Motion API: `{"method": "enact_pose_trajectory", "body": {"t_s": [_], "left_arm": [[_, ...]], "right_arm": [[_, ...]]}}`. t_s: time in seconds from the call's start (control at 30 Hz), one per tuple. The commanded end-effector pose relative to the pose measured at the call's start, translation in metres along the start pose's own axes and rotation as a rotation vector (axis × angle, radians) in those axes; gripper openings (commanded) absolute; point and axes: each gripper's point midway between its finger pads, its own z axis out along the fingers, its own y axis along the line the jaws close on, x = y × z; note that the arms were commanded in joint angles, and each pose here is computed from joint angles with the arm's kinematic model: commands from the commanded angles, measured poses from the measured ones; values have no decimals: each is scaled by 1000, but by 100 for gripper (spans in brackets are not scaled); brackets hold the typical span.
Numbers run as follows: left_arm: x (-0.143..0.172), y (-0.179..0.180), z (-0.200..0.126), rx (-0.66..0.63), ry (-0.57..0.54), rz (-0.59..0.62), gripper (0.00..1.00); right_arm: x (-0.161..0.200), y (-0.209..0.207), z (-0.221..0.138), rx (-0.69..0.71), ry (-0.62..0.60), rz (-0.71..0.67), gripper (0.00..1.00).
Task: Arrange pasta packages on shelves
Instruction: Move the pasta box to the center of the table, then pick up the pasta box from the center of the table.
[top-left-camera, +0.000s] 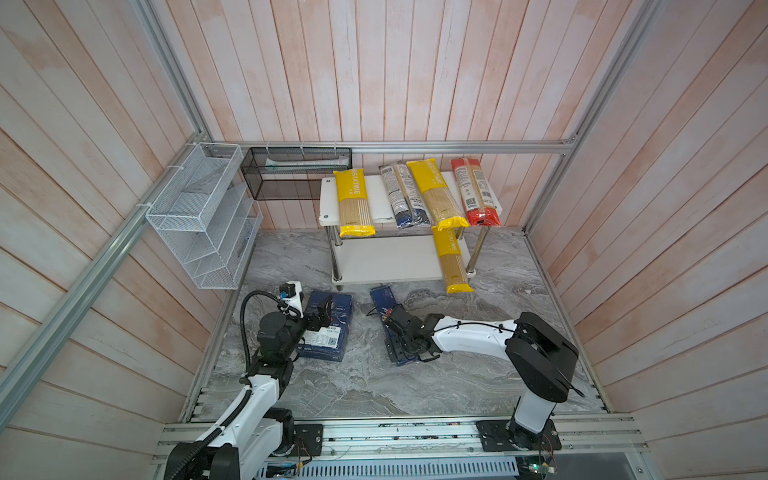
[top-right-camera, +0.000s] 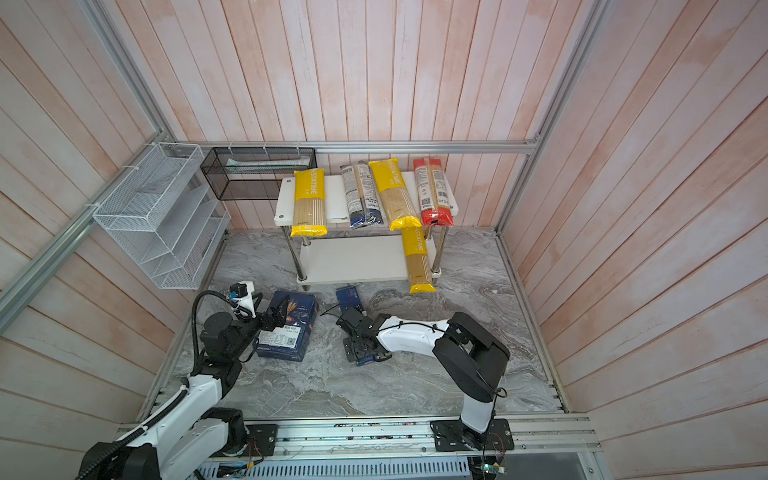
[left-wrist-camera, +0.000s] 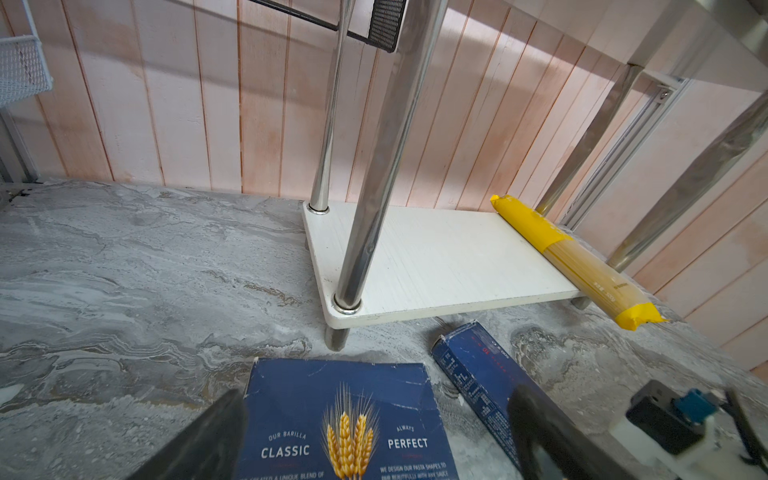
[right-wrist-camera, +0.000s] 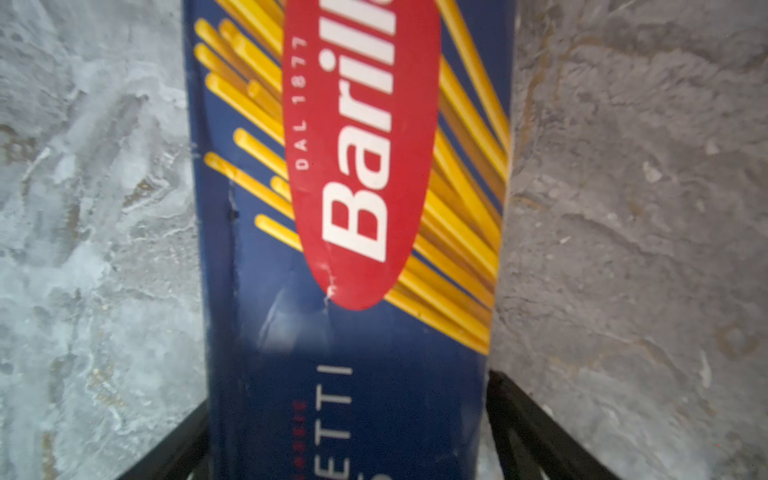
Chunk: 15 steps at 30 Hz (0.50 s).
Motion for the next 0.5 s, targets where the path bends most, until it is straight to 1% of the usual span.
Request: {"method": "enact_pose_trajectory", "body": {"t_s": [0.0,0.2,0.33,0.47], "left_arm": [[2,0,-2,6,0,-8,100],[3,0,-2,3,1,-8,100],[2,0,-2,4,-1,-7,100],[2,0,-2,4,-1,-7,100]], "right_arm": [[7,-7,6,4,12,-11,87],[6,-7,9,3,1,-23,79],[2,-7,5,1,-17,-31,70],[-6,-8,-3,-6,-64,-27,67]]}}
